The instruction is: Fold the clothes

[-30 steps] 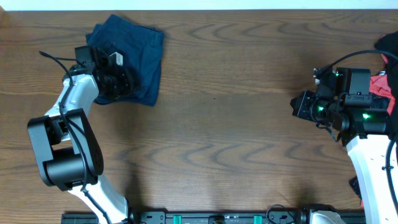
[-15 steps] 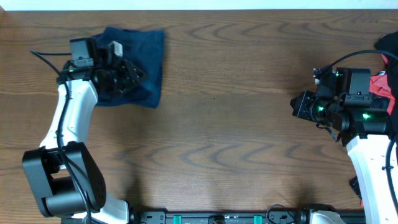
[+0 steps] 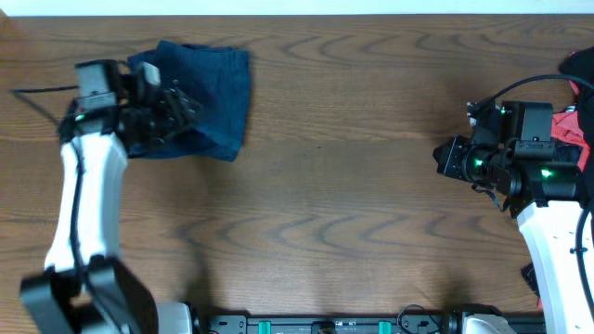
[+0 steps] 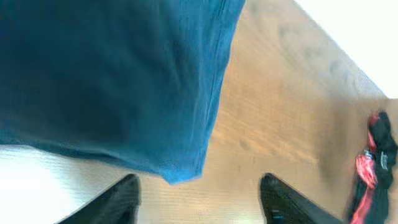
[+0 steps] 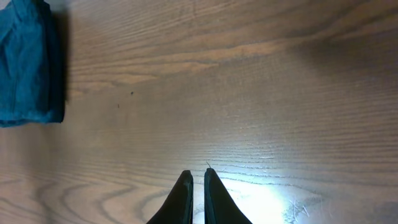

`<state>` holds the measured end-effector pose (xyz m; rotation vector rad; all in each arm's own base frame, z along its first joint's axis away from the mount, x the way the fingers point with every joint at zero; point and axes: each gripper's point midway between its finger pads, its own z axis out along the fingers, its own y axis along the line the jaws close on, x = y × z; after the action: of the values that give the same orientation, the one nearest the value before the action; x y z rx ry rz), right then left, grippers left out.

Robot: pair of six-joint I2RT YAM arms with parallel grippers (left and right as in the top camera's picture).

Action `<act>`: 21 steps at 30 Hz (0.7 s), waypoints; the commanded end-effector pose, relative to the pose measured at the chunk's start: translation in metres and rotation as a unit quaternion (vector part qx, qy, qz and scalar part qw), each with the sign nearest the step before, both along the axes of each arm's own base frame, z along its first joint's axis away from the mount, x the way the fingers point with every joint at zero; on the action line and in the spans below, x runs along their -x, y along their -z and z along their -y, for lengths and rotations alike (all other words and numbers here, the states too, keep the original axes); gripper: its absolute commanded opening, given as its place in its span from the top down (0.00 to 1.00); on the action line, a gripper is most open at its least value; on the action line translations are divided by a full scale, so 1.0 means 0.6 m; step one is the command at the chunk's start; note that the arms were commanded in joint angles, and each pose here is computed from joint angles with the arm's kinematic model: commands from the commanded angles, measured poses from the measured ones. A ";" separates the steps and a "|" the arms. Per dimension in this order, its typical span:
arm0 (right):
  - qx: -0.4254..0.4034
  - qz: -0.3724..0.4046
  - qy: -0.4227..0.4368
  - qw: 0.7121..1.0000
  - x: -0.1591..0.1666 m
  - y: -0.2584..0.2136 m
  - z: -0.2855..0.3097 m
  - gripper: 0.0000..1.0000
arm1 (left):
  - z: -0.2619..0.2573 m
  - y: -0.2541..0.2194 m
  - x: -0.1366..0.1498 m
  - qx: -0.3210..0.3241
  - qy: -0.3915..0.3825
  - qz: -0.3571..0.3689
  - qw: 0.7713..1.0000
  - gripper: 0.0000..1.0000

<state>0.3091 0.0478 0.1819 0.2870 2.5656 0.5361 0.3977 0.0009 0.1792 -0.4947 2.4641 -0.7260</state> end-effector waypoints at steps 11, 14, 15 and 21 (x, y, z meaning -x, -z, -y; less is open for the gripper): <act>0.005 0.014 -0.004 1.000 -0.007 -0.007 0.004 0.92 | -0.104 0.187 -0.044 -0.142 -0.017 -0.085 0.986 0.94; 0.006 0.014 -0.004 1.000 -0.007 -0.007 0.004 0.92 | -0.111 0.259 -0.033 -0.153 0.003 -0.131 0.980 0.94; 0.006 0.014 -0.004 1.000 -0.007 -0.007 0.004 0.92 | -0.118 0.275 -0.026 -0.160 -0.001 -0.148 0.976 0.94; 0.006 0.013 -0.004 1.000 -0.006 -0.006 0.004 0.93 | -0.143 0.239 -0.017 -0.184 -0.020 -0.151 0.971 0.75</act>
<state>0.3120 0.0477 0.1838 0.2731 2.5518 0.5331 0.4120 0.0639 0.0206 -0.5288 2.7828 -0.3068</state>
